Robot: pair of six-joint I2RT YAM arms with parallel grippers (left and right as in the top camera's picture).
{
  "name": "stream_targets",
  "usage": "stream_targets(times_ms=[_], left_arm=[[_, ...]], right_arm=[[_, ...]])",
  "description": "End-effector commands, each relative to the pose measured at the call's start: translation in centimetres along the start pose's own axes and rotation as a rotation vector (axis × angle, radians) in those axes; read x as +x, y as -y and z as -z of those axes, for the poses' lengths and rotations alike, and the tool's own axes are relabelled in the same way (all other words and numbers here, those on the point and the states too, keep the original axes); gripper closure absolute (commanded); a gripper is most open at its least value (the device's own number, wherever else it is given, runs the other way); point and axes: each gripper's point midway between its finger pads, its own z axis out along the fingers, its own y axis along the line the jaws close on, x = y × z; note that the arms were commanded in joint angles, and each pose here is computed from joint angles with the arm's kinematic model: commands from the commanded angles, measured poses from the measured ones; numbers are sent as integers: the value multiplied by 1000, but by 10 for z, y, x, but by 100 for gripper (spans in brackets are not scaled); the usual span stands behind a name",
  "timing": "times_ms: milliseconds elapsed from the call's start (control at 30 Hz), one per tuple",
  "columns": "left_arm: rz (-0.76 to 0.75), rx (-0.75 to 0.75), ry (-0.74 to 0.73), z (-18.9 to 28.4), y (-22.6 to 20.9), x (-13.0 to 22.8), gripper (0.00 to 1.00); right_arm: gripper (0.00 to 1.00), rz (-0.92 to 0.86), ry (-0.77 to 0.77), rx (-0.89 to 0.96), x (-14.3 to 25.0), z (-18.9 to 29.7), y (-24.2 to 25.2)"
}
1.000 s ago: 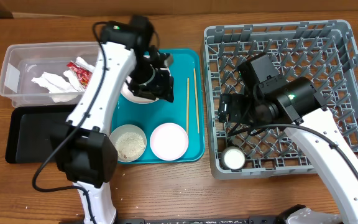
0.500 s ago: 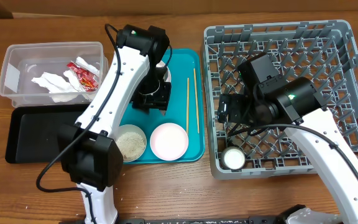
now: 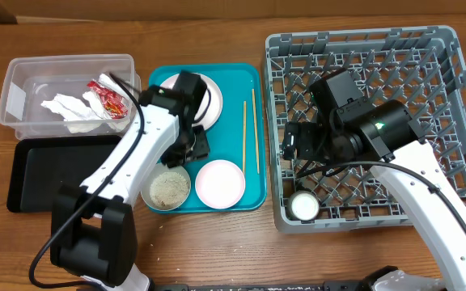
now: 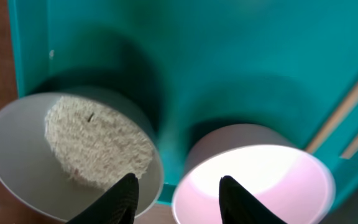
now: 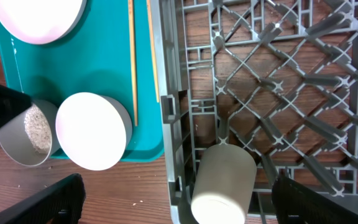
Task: Sort waste into correct bins and load items into the dishwasher
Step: 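Grasp the rim of the rice bowl with the left gripper, then carry the rice bowl over the black tray and tip the rice out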
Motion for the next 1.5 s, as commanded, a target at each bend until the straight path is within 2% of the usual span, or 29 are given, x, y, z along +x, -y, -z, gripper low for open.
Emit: stream_targets(times_ms=[0, 167, 267, 633, 733, 933, 967, 1000, 1167, 1467], left_arm=[[173, -54, -16, -26, -25, 5, 56], [209, -59, -23, -48, -40, 7, 56], [169, -18, -9, -63, -35, 6, 57], [75, 63, 2, -72, -22, 4, 87], [3, 95, -18, -62, -14, 4, 90], [-37, 77, -40, -51, -15, 7, 89], [-37, 75, -43, -51, -16, 7, 90], [-41, 75, -45, -51, -16, 8, 96], [-57, 92, -71, -41, -12, 10, 96], [-192, 120, -77, 41, -3, 1, 96]], right_arm=[[3, 8, 3, -4, 0, 3, -1], [3, 8, 4, -4, -1, 3, -1], [3, 8, 5, -5, -1, 3, -1], [3, 8, 5, -5, -1, 3, -1], [3, 8, 7, -6, -1, 3, -2], [3, 8, 10, -7, -2, 3, -2], [3, 8, 10, -7, -2, 3, -2], [3, 8, 10, -7, -2, 3, -2], [3, 8, 10, -7, -2, 3, -2], [3, 9, 14, -10, -3, 3, -3]])
